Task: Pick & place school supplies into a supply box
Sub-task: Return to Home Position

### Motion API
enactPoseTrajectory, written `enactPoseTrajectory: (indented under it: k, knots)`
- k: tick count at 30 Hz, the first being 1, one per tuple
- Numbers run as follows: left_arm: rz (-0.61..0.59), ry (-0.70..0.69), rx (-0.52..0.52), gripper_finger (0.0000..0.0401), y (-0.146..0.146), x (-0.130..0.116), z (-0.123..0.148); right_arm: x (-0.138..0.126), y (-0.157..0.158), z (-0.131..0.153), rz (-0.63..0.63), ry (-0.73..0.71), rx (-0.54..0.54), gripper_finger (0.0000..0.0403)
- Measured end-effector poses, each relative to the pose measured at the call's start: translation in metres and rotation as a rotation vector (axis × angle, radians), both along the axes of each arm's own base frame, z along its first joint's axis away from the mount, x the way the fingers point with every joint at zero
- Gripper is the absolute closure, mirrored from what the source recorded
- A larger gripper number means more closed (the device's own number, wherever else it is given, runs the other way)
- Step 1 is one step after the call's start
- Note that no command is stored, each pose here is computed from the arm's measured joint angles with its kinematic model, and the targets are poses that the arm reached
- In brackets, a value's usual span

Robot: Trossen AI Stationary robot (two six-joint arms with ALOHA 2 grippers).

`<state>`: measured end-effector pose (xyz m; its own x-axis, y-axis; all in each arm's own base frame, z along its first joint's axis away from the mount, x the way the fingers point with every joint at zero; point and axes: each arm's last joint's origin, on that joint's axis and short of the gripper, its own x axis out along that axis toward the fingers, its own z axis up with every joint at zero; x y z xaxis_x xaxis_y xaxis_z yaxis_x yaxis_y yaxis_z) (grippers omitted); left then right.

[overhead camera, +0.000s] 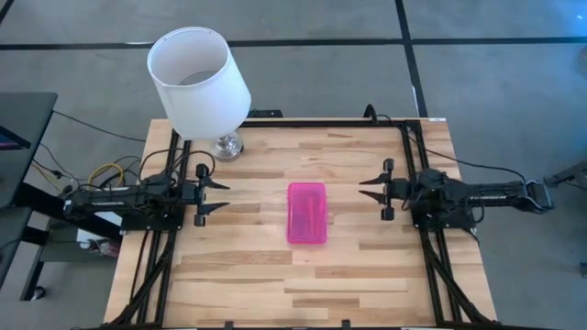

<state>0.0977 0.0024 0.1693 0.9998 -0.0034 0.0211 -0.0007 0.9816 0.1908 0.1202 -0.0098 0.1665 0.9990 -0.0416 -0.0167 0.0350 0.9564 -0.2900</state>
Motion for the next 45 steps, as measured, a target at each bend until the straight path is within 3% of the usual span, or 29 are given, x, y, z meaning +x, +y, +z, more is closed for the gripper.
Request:
enactPoseTrajectory:
  k: [6, 12, 25, 37, 45]
  knots:
    - [0.007, 0.006, 0.0, 0.0193, 0.0, 0.0, 0.0, -0.009, 0.001, 0.011, -0.005, -0.114, -0.03, 0.0303]
    - [0.003, 0.006, -0.001, 0.0193, 0.0, 0.0, 0.0, -0.02, 0.001, 0.012, -0.014, -0.138, -0.031, 0.0303]
    - [0.027, 0.009, -0.011, 0.0193, 0.001, 0.0, 0.0, -0.023, 0.001, 0.0, -0.031, -0.036, 0.016, 0.0303]
    - [0.027, 0.009, -0.022, 0.0193, 0.001, 0.0, 0.0, -0.023, 0.01, 0.0, 0.051, -0.035, 0.032, 0.0303]
    - [0.031, 0.005, -0.021, 0.0193, 0.001, 0.0, 0.0, -0.023, 0.013, 0.002, -0.004, -0.052, 0.018, 0.0303]
